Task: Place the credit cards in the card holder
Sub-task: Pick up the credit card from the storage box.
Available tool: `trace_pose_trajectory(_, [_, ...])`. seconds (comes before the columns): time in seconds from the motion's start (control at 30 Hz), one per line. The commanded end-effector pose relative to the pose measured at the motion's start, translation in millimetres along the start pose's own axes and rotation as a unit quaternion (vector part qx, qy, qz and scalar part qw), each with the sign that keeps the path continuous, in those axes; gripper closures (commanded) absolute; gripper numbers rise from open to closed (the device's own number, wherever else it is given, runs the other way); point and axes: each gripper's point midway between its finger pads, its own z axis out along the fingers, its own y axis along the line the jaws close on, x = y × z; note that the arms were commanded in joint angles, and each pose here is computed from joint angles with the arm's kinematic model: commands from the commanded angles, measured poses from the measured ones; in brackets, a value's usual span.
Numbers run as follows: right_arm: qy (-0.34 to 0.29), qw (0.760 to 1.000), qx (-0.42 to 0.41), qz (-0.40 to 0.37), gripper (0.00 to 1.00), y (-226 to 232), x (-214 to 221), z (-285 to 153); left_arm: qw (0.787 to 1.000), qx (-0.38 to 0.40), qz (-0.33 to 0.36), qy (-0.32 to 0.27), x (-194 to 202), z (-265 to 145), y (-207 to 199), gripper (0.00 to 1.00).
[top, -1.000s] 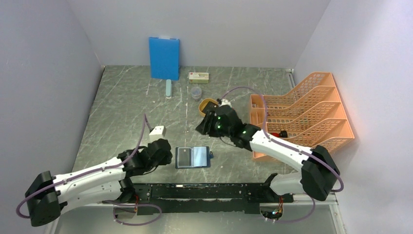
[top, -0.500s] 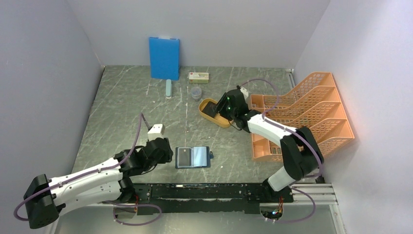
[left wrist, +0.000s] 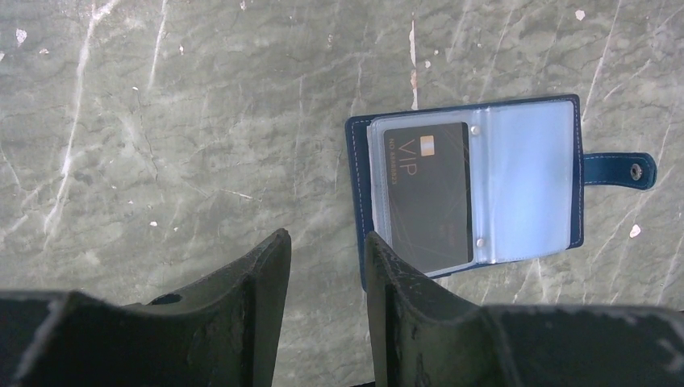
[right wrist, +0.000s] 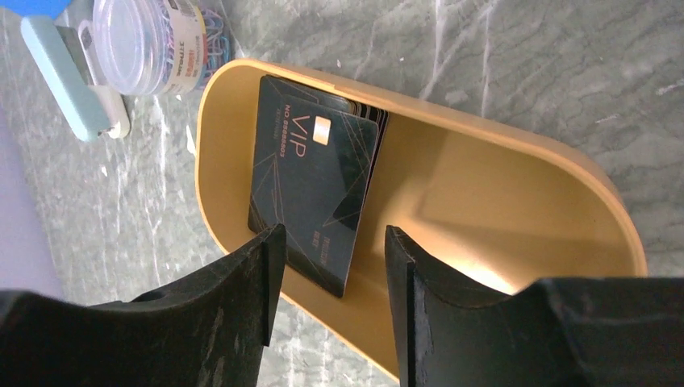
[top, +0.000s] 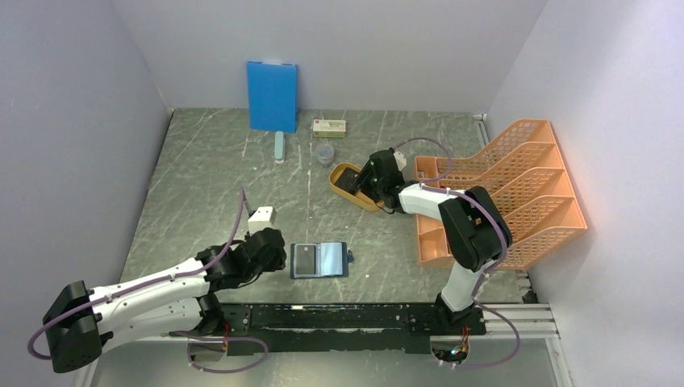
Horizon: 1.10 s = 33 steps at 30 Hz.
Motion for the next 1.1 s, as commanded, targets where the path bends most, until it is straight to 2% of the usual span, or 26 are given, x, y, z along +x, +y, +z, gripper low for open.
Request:
trace_pose_trajectory(0.0, [-0.011,1.000,-0.016,0.020,0.49,7.7,-7.9,10.6,1.000,0.009,-0.016,-0.021,-13.6,-1.2,-8.2,0.56])
trace_pose_trajectory(0.23, [0.002,1.000,-0.016,0.027,0.55,2.3,-2.4,18.7,1.000,0.003,-0.013,-0.020,-13.0,-0.4,-6.4,0.56])
trace_pose_trajectory(0.47, [0.007,0.999,-0.022,0.030,0.72,1.5,-0.9,19.5,1.000,0.003,-0.013,-0.018,-11.5,0.4,-6.2,0.56])
trace_pose_trajectory(0.83, [0.003,0.999,-0.029,0.037,0.93,1.8,-3.5,13.5,1.000,0.001,-0.014,-0.016,-10.0,1.3,-5.0,0.56])
trace_pose_trajectory(0.97, [0.003,0.999,-0.033,0.039,1.00,4.9,-4.6,9.8,1.000,0.000,-0.013,-0.017,-10.4,1.3,-4.7,0.56])
trace_pose_trajectory(1.07, [0.001,0.999,-0.034,0.043,1.00,6.2,-6.6,5.6,1.000,-0.001,-0.014,-0.019,-11.7,0.7,-4.4,0.56])
